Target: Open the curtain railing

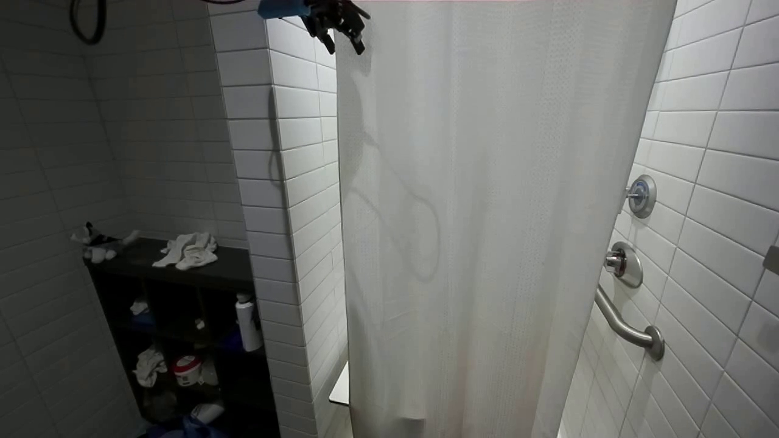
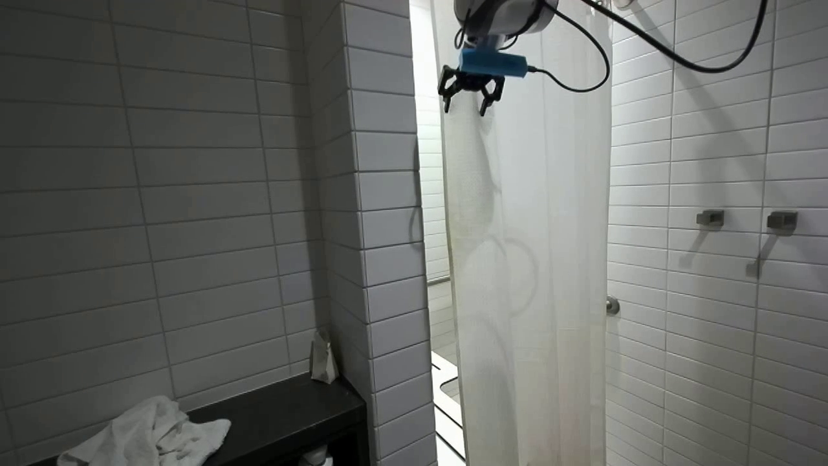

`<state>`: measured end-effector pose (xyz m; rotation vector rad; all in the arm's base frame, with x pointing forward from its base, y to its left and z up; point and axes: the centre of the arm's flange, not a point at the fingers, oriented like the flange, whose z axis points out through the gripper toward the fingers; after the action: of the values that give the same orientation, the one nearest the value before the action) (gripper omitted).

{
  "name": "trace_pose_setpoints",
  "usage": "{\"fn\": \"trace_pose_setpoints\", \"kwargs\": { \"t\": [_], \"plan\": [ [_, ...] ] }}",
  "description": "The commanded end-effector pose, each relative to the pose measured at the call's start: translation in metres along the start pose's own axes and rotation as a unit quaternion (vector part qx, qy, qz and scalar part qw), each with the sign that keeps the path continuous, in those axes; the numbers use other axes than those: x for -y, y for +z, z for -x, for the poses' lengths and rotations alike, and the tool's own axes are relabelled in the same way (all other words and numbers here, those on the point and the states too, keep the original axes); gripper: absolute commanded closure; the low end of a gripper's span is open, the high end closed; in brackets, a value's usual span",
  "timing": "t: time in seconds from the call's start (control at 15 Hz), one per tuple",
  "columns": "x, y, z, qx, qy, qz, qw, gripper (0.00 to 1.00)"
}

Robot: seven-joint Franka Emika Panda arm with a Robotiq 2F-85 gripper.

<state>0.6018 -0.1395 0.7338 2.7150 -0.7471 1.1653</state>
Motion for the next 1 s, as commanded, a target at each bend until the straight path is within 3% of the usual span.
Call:
{"fn": "trace_pose_setpoints", "kwargs": {
  "t": [0.0, 0.4, 0.6, 0.93],
  "plan": [
    [-0.012, 0.009, -0.012, -0.005, -0.006, -0.006, 1.0, 0.32],
    [-0.027, 0.012, -0.013, -0.005, -0.008, 0.0, 1.0, 0.81],
    [-0.031, 0.01, -0.014, -0.005, -0.007, -0.001, 1.0, 0.99],
    [-0.036, 0.009, -0.017, -0.005, 0.002, 0.008, 1.0, 1.0]
  ]
}}
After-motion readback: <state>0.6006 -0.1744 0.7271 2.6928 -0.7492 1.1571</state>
